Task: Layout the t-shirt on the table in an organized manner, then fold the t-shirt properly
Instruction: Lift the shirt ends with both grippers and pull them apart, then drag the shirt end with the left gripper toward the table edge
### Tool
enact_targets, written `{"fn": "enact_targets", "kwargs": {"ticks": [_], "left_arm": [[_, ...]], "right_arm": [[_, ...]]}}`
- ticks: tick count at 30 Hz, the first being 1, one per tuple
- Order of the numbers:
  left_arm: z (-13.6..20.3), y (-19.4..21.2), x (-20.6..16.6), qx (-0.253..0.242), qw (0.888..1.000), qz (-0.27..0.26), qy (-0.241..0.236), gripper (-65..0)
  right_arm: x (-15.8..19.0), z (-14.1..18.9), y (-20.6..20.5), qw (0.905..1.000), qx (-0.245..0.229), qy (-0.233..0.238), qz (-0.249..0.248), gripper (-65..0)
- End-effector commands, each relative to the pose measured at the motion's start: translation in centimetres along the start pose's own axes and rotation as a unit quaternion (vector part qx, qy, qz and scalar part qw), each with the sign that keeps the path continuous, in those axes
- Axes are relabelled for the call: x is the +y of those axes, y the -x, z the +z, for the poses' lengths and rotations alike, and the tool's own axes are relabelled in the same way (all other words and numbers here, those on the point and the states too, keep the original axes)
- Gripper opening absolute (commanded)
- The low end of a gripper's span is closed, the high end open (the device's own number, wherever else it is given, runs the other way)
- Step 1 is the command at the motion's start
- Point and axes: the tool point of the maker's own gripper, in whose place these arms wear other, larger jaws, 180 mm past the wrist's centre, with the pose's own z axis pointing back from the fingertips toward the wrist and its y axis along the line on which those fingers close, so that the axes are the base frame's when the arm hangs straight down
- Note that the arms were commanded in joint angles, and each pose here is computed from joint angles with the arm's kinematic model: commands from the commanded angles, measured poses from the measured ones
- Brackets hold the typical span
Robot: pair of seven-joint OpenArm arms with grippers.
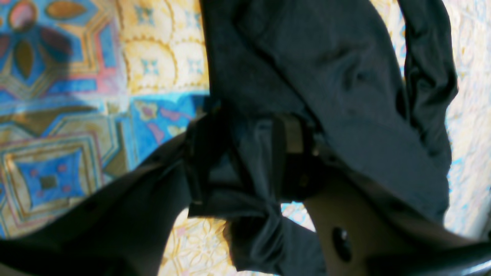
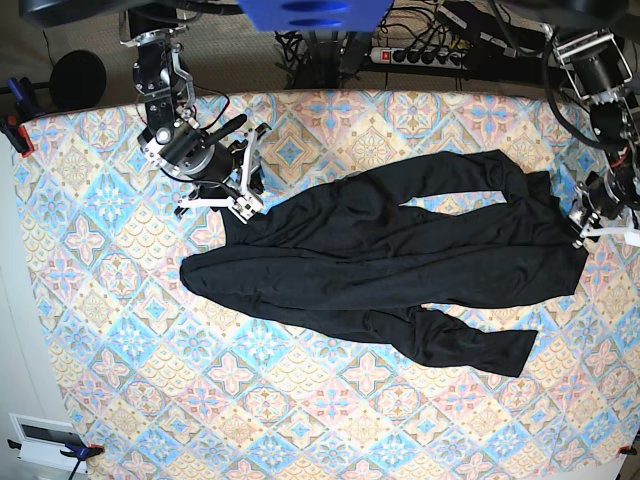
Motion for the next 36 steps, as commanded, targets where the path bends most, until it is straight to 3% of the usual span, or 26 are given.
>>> {"fn": "enact_targets", "kwargs": {"ticks": [1,5,11,20,36], "left_arm": [[0.6,-2.3,-0.3,-0.027,1.000,0.002,0.005,-40.0],[0.0,-3.3,0.4,-0.047,0.999,0.017,-0.004,-40.0],[-0.9,-3.5,0.9,-0.077,0.996,-0.003,-0.037,-40.0],[-3.2,-1.4,-1.4,-0.072,0.996,-0.039,-0.036,-40.0],[-3.6,0.9,0.5,-0.055,0.997,-0.032,-0.051,-40.0]], "right_arm": [[-0.3,0.3,-1.4,0.9997,-0.025,0.005,-0.001,-51.3],[-0.3,0.3,-1.4,0.9997,-0.025,0.005,-0.001,-51.3],[-0.4,0.3,-1.5,0.9997,-0.026,0.006,-0.001,-51.3],[-0.4,0.3,-1.5,0.9997,-0.026,0.006,-0.001,-51.3],[-0.6,0.3,-1.6,0.9996,-0.027,0.009,-0.001,-51.3]]}}
